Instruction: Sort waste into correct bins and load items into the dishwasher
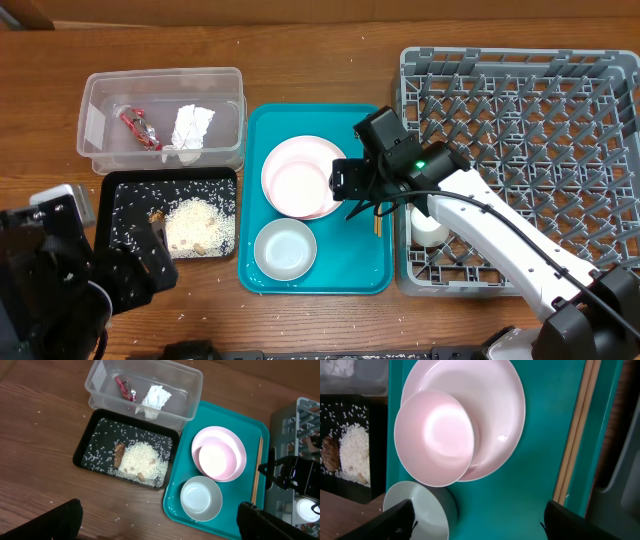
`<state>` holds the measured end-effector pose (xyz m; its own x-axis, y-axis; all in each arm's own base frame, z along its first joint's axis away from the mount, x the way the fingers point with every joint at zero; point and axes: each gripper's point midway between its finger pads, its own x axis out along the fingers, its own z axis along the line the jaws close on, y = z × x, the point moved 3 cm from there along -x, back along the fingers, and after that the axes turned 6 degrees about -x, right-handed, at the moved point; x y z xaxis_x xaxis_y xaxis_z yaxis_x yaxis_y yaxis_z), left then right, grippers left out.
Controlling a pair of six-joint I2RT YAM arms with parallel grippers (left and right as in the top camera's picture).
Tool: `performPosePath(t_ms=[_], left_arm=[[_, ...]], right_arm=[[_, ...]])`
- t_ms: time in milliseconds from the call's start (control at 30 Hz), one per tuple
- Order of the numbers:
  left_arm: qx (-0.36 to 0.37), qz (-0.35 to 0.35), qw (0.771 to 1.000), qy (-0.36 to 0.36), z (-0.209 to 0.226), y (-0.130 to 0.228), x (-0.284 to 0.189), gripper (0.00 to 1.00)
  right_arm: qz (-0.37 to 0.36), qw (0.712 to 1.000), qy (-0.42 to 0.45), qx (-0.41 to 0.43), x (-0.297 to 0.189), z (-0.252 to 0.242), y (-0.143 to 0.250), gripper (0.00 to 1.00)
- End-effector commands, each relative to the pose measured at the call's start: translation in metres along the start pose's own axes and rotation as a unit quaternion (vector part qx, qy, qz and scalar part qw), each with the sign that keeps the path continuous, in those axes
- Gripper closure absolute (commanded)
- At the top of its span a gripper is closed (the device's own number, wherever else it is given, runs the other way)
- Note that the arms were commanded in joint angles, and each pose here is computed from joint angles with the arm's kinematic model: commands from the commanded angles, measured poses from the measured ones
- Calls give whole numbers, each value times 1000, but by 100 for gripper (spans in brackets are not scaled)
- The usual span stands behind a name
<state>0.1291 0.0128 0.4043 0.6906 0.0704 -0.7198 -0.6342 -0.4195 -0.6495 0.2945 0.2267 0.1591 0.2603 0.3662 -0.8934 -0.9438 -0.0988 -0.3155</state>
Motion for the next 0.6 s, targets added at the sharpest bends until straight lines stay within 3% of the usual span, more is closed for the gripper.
performPosePath(t_ms=[0,167,433,567], left_arm=[[2,0,1000,3,-2,-1,0,0],[2,1,1000,2,-2,-2,1,0],[2,1,1000,3,-2,-2,1,0],[2,1,1000,2,-2,-2,1,0]], right_arm=[[-12,1000,1,5,-5,0,-4,15],[-14,1000,1,5,-5,0,-5,15],[-33,999,0,-3,-2,4,-13,22],[-29,1000,2,-10,-2,3,-11,11]])
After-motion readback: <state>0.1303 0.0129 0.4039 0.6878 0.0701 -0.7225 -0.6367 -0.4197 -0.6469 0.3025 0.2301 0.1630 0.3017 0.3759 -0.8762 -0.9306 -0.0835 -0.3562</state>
